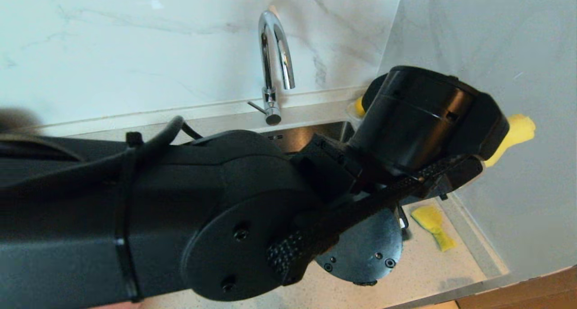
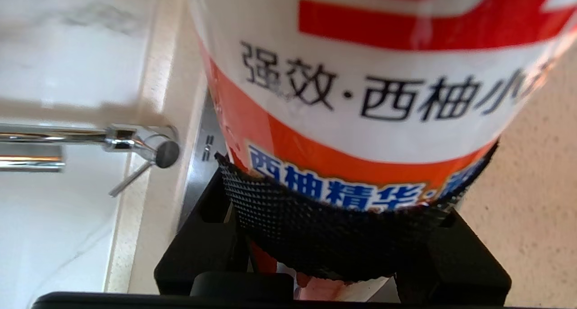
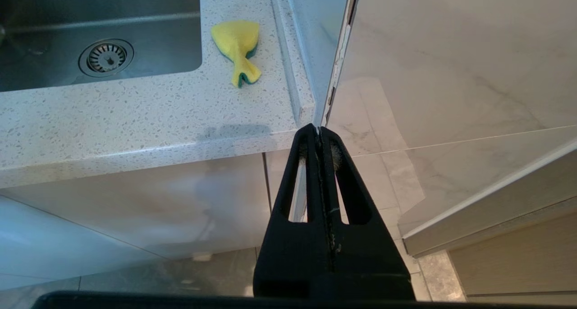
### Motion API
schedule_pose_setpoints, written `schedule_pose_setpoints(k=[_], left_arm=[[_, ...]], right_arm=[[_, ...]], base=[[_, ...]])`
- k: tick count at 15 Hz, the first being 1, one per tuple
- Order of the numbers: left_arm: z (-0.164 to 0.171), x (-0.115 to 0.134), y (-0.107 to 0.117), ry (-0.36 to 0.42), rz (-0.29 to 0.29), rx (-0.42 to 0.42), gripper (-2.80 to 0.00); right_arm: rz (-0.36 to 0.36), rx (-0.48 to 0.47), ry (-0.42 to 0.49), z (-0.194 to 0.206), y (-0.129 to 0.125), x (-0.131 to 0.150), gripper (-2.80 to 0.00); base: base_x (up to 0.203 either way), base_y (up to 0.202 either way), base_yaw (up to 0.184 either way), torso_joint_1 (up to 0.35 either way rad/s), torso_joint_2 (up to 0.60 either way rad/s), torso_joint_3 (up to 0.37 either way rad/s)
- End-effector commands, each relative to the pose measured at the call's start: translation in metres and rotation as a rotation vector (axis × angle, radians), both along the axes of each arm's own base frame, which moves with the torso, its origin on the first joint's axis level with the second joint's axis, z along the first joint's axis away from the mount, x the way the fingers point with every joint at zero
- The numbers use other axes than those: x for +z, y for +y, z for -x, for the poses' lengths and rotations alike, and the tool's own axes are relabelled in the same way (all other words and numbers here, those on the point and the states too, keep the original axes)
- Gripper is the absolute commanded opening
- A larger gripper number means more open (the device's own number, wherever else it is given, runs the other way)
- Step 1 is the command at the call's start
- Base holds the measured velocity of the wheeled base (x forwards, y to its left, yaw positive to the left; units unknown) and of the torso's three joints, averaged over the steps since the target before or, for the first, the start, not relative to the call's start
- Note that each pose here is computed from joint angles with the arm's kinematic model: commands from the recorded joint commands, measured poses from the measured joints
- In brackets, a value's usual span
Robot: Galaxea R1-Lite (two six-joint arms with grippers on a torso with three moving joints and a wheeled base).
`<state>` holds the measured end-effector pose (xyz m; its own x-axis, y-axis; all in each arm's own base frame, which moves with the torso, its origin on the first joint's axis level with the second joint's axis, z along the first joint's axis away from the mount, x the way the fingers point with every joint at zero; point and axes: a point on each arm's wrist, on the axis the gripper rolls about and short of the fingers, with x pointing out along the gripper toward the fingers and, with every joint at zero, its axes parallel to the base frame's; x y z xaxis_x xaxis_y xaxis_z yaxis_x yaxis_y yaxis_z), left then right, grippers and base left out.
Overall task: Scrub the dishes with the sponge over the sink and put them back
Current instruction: Squeeze it onto the sponge
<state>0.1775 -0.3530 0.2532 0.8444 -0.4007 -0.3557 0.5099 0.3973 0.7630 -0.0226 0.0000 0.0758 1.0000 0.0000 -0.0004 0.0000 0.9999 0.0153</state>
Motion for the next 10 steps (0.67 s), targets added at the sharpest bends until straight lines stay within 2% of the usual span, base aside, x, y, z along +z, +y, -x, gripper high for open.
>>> schedule_pose_setpoints(k=[1, 4, 7, 10], left_arm=[[-0.003, -0.018, -0.006, 0.017, -0.054, 0.005, -2.8], [-0.007, -0.038, -0.015, 0.025, -0.112, 0.023, -2.8], [-0.013, -0.059, -0.023, 0.003, -0.185, 0.101, -2.8], [-0.019, -0.074, -0.036, 0.0, -0.208, 0.116, -2.8]], right_arm=[[0.0, 0.0, 0.0, 0.0, 0.0, 0.0, -2.8], [0.0, 0.0, 0.0, 0.0, 0.0, 0.0, -2.8], [0.0, 0.0, 0.0, 0.0, 0.0, 0.0, -2.8], [0.0, 0.0, 0.0, 0.0, 0.0, 0.0, -2.8]], base=[[0.0, 0.0, 0.0, 0.0, 0.0, 0.0], [0.0, 0.0, 0.0, 0.0, 0.0, 0.0], [0.0, 0.0, 0.0, 0.0, 0.0, 0.0], [0.0, 0.0, 0.0, 0.0, 0.0, 0.0]])
